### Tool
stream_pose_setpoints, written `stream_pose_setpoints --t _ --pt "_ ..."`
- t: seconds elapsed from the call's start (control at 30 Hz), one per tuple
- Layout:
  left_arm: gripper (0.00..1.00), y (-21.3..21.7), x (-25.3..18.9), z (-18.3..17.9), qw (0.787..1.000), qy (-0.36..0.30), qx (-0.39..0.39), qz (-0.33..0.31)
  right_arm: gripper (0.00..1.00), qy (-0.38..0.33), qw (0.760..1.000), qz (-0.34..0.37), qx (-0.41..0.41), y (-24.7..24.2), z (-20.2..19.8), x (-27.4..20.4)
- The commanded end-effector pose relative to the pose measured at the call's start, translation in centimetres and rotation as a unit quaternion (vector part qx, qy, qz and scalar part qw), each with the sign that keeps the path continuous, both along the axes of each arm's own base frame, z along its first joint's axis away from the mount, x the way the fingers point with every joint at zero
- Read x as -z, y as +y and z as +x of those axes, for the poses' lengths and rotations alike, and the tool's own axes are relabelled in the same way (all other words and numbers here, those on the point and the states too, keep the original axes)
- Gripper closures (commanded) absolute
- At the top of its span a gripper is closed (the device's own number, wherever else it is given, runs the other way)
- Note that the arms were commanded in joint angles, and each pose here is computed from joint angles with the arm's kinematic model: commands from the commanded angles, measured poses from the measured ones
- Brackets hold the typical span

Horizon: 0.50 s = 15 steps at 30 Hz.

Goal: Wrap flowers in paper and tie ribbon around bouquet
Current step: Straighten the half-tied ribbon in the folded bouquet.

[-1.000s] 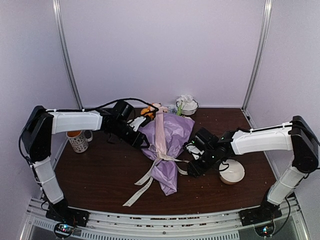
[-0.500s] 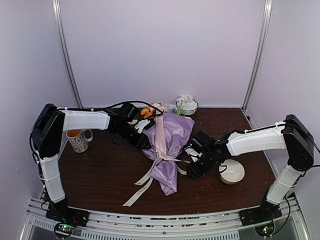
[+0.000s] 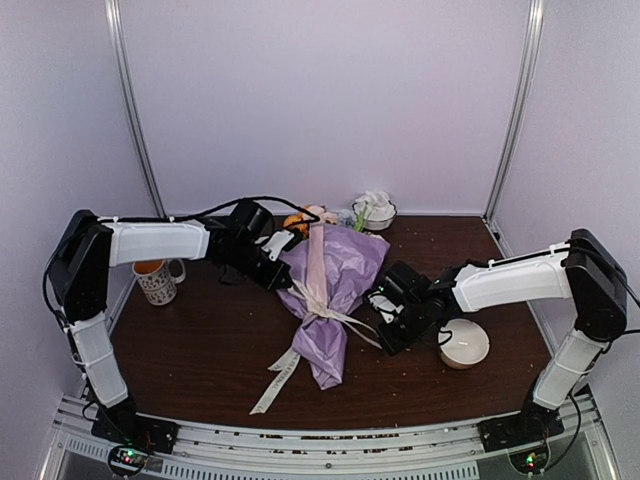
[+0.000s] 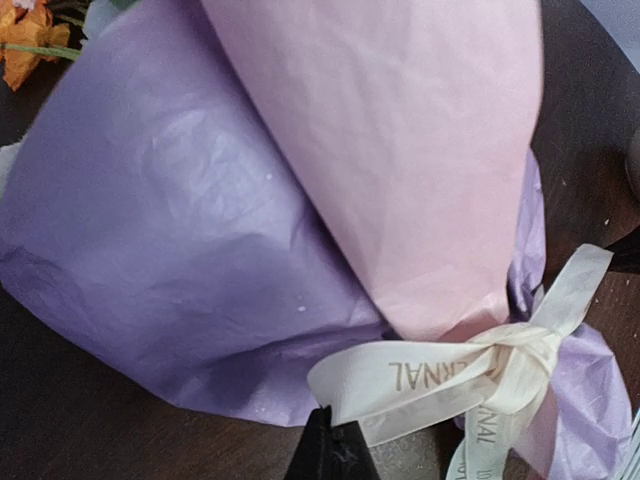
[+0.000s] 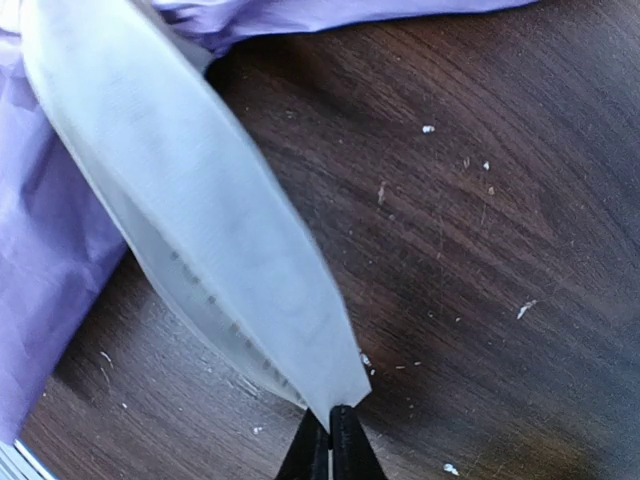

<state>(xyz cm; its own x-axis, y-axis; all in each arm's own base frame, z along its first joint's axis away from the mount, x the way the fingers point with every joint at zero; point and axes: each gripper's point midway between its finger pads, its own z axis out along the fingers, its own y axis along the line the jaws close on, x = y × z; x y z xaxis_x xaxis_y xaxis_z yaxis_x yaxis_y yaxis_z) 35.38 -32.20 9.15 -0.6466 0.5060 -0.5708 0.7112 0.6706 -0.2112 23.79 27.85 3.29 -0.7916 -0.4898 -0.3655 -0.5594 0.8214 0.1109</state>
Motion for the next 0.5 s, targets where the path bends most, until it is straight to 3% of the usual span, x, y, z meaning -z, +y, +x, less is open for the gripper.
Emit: stream_pose_setpoints --t 0.0,0.23,0.47 --pt "1.0 -0.3 -3.3 0.9 0.998 -0.053 -0.009 -0.033 1.0 -0.018 1.0 0.002 0.004 0.1 1.2 -0.6" --pt "1.0 0.2 -3.4 0.5 0.996 -0.062 -0.028 -0.05 1.0 -0.039 0.999 0.017 0.008 0.5 3.0 -2.4" --pt "1.0 1.5 -3.8 3.2 0.992 -0.098 -0.071 -0.046 1.0 0.009 1.0 0.024 -0.007 0.0 0.5 0.1"
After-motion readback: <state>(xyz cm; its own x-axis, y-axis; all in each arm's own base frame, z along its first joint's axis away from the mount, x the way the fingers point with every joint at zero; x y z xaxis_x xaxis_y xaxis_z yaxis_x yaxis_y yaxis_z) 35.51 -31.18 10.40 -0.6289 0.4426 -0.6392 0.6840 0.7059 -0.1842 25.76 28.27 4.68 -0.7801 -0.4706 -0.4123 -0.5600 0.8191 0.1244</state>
